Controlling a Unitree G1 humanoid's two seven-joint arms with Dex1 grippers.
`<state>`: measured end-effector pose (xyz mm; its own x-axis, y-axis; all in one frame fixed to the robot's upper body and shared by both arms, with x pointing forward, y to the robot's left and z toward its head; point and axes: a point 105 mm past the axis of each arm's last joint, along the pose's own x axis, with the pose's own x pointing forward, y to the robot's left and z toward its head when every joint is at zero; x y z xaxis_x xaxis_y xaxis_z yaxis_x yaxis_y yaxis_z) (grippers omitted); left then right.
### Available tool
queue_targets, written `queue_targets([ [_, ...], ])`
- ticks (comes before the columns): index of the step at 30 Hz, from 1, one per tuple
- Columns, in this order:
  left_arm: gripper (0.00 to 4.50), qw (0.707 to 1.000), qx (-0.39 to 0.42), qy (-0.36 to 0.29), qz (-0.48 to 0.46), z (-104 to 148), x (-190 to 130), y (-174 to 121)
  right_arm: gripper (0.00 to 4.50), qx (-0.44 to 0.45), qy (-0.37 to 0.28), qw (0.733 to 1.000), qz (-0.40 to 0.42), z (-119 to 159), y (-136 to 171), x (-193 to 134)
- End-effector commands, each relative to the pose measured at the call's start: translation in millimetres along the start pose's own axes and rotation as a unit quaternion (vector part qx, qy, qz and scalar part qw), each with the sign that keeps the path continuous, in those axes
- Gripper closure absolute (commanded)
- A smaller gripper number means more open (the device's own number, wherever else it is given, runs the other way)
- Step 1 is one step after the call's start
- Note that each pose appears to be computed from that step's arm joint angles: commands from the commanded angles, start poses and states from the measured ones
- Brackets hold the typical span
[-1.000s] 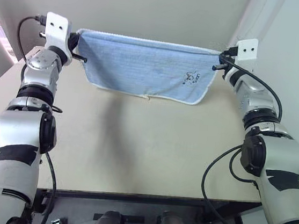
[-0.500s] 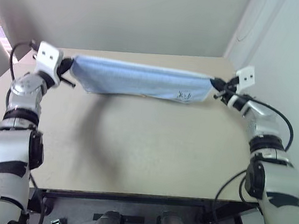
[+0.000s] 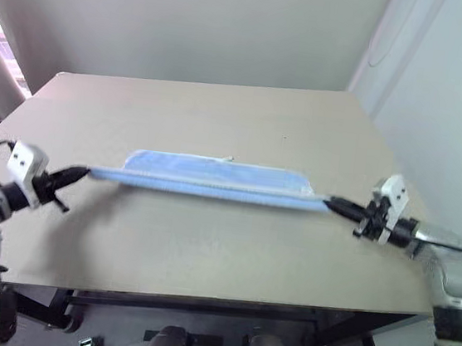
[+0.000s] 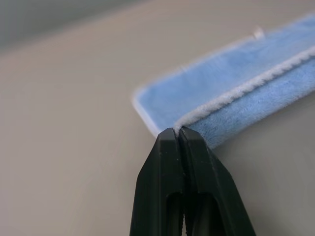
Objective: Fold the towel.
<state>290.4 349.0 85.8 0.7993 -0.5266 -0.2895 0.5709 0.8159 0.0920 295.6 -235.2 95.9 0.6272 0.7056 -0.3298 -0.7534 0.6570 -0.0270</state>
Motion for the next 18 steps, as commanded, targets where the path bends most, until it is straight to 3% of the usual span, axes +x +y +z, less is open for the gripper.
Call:
queue_targets([
  [1, 4.48, 1.0, 0.019, 0.003, 0.024, 28, -34, 14, 4.5, -0.023, 0.009, 0.999, -0.035, 10, -10, -23],
  [14, 4.48, 0.987, 0.0, 0.148, -0.058, -9, -84, -27, 4.5, -0.016, 0.029, 0.997, 0.071, 0, 42, -53],
  [18, 4.48, 0.991, -0.011, 0.128, -0.038, -7, -78, -21, 4.5, -0.014, 0.023, 0.996, 0.083, 4, 45, -49],
])
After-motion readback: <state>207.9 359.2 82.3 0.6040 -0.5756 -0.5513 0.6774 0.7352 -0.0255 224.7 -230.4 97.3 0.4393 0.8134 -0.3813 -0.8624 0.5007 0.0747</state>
